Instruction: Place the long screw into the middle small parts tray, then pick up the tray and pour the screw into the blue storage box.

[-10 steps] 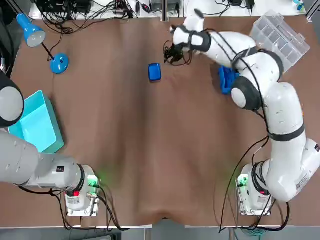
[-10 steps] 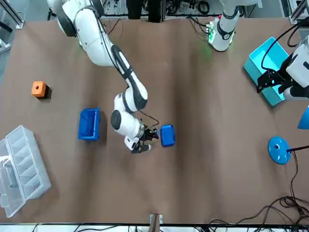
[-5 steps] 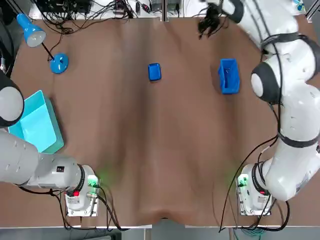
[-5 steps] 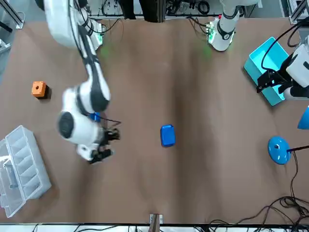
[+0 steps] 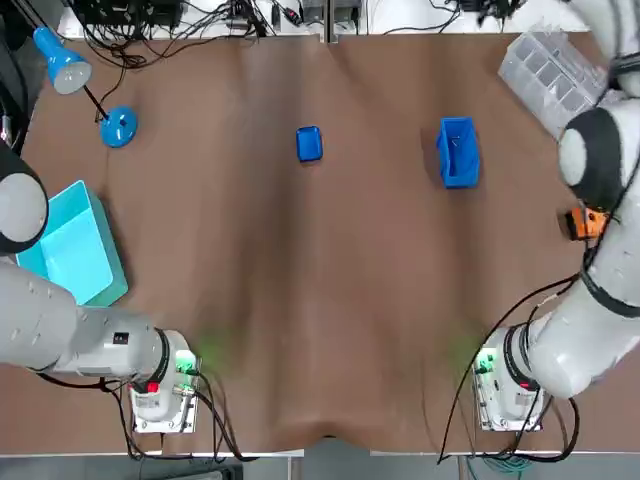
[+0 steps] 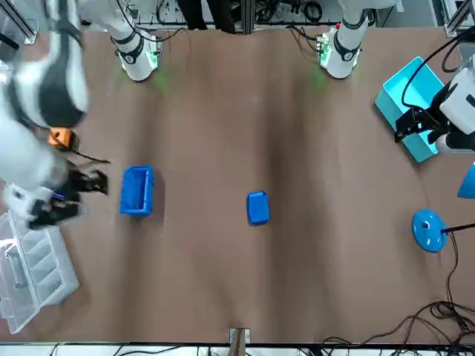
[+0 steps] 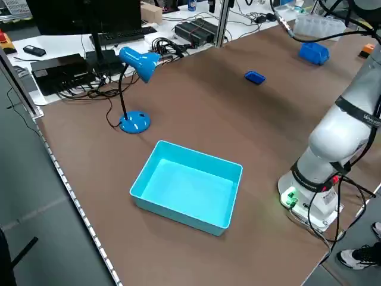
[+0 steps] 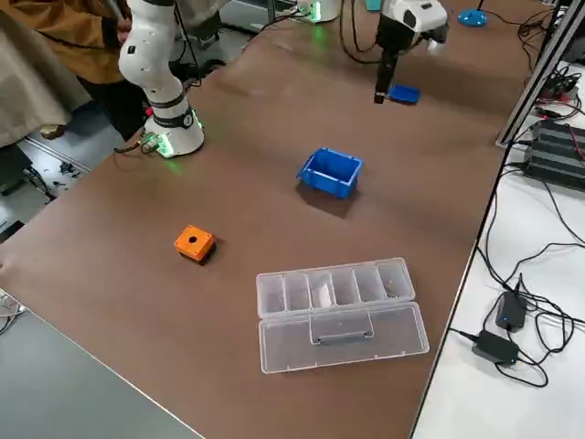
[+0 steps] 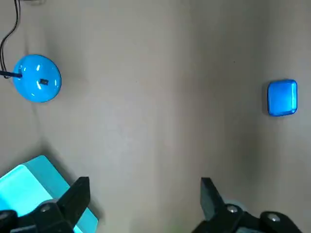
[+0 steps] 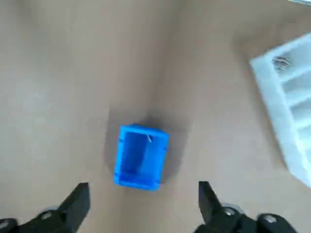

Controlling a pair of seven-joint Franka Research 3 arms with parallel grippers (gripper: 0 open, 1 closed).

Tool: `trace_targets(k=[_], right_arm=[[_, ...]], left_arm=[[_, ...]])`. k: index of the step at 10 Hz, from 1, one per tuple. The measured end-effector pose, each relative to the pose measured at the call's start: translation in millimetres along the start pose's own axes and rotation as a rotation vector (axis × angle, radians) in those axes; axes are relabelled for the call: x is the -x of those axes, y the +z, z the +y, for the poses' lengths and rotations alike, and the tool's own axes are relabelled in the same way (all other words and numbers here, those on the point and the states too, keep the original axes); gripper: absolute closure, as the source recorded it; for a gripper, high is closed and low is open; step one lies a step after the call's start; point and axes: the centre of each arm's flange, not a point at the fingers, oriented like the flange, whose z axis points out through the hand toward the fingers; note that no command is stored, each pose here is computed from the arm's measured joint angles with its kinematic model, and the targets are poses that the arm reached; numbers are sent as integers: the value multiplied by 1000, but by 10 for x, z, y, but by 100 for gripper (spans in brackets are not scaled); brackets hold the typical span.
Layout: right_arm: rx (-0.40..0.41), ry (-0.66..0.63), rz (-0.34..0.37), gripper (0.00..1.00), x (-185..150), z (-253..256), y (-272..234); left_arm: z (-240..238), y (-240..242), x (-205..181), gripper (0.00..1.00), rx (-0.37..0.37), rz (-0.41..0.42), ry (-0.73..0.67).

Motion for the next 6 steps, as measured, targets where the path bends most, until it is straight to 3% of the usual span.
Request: trace_targets(k=[2, 6], right_arm=[[-35, 9, 8, 0, 297, 405, -281], [-8, 19, 39, 0, 790, 502, -670]], left_arm=[[-1, 0, 0, 0, 0, 0, 0], [-6, 1, -1, 0, 0, 0, -1]])
